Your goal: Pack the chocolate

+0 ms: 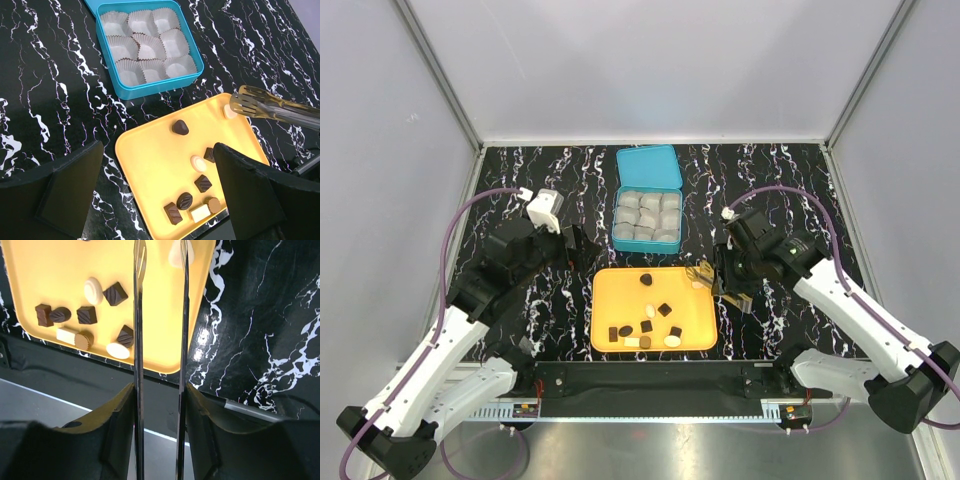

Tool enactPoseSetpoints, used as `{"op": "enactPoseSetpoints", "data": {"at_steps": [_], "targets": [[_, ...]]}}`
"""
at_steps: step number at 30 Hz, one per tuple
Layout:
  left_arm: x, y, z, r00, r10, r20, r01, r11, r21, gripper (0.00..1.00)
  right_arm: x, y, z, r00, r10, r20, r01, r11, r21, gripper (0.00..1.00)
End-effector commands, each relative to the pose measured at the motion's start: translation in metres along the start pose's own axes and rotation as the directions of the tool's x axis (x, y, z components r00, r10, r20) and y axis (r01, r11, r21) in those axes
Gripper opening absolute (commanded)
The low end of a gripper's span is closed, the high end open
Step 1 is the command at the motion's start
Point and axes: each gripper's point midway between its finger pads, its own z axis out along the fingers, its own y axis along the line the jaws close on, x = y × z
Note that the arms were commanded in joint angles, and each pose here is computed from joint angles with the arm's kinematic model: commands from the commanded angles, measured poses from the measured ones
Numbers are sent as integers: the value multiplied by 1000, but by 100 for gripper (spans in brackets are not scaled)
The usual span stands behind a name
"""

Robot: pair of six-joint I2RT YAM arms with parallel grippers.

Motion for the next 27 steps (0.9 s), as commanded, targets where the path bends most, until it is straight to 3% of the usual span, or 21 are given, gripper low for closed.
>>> {"op": "enactPoseSetpoints", "data": {"at_steps": [1, 27], "targets": [[-11, -3, 0, 999, 12, 50, -13, 1000, 19, 99, 2, -5, 0, 1000, -2, 17, 2, 1000, 24, 49], [-11, -3, 0, 999, 12, 51, -13, 1000, 16, 99, 15, -11, 20, 999, -33, -31, 36, 995, 98, 52]]}}
